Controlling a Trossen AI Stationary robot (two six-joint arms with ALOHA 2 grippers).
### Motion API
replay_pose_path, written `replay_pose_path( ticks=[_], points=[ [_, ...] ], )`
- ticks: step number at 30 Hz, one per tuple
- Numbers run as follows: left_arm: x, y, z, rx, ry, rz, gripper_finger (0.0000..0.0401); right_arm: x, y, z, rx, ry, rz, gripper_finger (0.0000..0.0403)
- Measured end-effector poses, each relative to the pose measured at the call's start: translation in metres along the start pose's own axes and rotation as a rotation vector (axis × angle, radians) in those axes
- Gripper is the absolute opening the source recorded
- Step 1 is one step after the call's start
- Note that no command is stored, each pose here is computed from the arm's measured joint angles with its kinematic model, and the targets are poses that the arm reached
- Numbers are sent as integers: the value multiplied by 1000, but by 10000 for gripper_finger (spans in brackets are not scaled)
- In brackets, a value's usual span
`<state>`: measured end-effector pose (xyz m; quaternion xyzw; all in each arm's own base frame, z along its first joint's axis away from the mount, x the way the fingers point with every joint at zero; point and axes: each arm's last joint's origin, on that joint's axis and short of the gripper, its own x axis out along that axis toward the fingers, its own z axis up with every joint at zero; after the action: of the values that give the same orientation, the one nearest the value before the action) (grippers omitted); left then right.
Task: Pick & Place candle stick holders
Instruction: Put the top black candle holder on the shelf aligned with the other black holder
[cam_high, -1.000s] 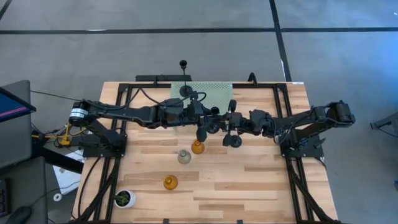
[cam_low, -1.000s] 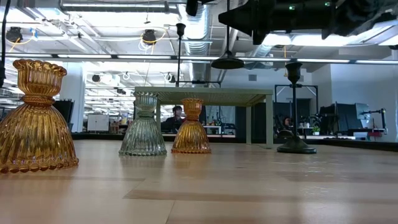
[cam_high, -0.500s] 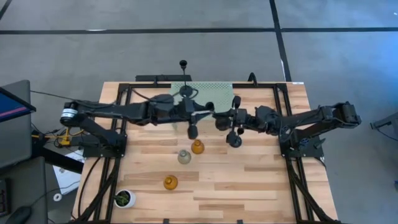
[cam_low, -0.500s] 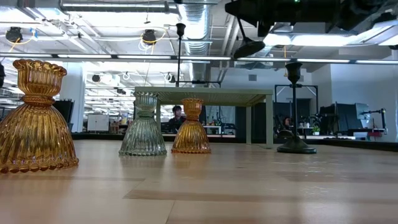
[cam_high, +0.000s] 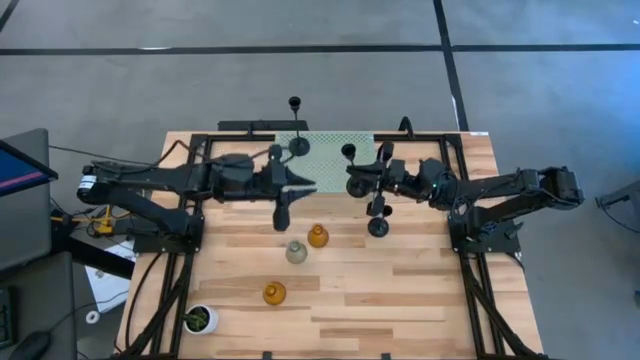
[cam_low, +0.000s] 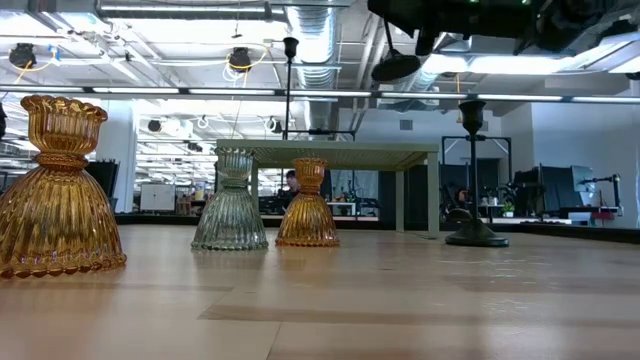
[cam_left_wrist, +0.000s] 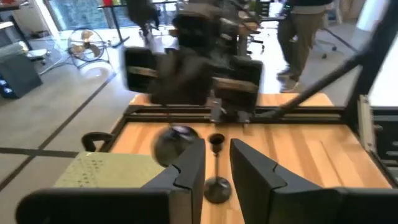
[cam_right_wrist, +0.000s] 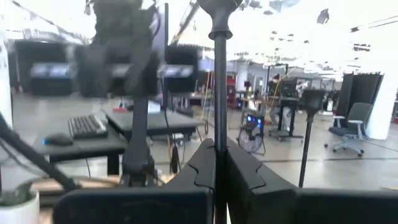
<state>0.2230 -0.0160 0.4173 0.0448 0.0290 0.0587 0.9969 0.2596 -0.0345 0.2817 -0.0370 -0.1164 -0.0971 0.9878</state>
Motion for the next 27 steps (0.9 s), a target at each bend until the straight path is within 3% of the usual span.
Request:
replay_pose_path(
  ticks=[10,15,21,27],
  points=[
    [-30,-33,-38,82,55,127,6,40,-27,-16,51,23,10,1],
    [-41,-53,-51,91,43,122,6,61,-47,-25,46,28,-49,0],
    [-56,-74,-63,117,52,201,4,65,-85,-47,141,-7,-154,0],
    [-68,-90,-78,133,50,254,4,69,-106,-72,257,-64,-149,0]
  ],
)
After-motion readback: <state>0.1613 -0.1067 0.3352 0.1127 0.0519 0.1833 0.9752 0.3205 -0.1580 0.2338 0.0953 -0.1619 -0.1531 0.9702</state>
